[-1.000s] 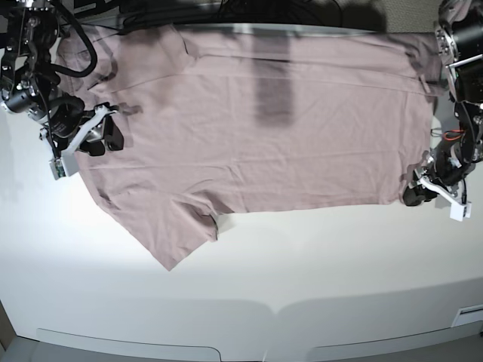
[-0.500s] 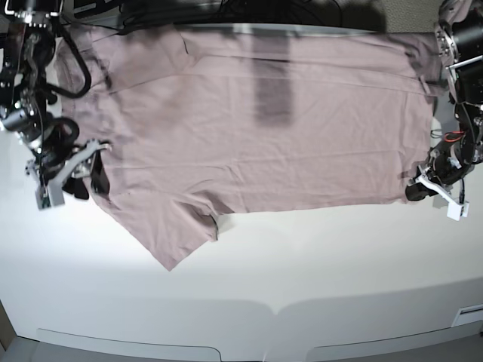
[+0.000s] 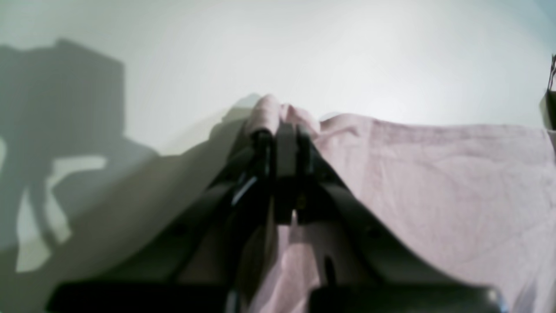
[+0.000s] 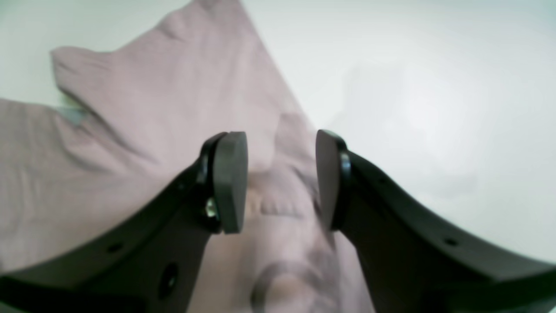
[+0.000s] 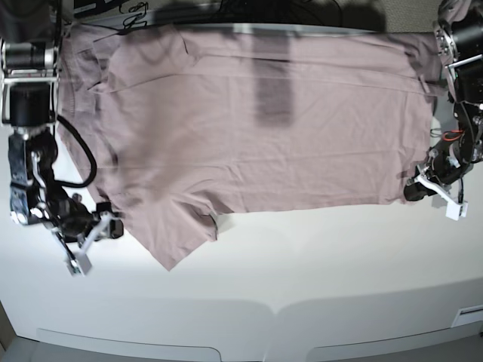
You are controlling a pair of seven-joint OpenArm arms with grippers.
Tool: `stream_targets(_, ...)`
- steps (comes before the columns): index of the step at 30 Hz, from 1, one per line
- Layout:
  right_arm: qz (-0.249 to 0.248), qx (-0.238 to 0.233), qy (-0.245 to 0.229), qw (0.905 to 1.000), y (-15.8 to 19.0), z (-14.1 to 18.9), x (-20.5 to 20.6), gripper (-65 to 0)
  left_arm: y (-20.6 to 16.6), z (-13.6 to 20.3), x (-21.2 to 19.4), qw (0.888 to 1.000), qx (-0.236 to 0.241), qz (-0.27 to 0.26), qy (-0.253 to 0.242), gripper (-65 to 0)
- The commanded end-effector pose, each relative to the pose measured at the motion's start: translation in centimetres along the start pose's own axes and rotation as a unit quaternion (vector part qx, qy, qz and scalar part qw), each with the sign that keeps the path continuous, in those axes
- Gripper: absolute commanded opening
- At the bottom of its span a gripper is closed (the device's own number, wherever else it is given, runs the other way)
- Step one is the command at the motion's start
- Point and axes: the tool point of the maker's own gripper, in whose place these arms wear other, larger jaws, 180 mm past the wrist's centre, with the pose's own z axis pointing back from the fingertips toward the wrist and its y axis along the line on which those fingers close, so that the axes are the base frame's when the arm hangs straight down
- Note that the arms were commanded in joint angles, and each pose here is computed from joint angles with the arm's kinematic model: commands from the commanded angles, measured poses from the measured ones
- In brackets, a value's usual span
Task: Fold the T-shirt properly
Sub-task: 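Grasp the hem corner with the right gripper and pull it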
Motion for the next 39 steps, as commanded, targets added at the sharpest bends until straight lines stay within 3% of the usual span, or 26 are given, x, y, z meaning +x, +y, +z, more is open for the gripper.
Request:
stream_targets(1,0.007,-0.007,-0.018,0.9998,-1.0,0.5,2.7,-38.4,0.8,0.3,-0.9,0.999,0.017,-0.014,0.032,-65.0)
stream_targets(7,0.02,-0.014,0.069,0.9973,-1.2,-3.0,2.8,-36.7,0.8,0.3,-0.5,1.0,0.017,-0.013,0.022,-65.0)
stream_targets(10,0.007,-0.012,0.07,0.9975,-1.3,-3.7,3.4,-33.9,0.8,0.3,-0.4,1.0,0.017,-0.014,0.019,-65.0)
stream_targets(22,0.033,-0.03,0.089,0.9951,-1.1,-5.8,1.7,-34.0,0.8,0.3,-0.4,1.0,0.017,-0.014,0.019,-65.0)
stream_targets(27,0.066,-0.068,0.098,0.9907,-2.7,-5.8,1.0,-34.0,0.8,0.3,-0.4,1.0,0.017,-0.014,0.019,-65.0)
stream_targets(33,0.065,-0.074,0.085,0.9915,-2.9,-5.8,1.6,-34.0,0.8,0.3,-0.3,1.0,0.017,-0.014,0.015,-65.0)
stream_targets(39,0.085,-0.096,0.113,0.9853,-3.7,-5.8,-0.5,-34.0,0.8,0.3,-0.1,1.0,0.017,-0.014,0.009,-65.0)
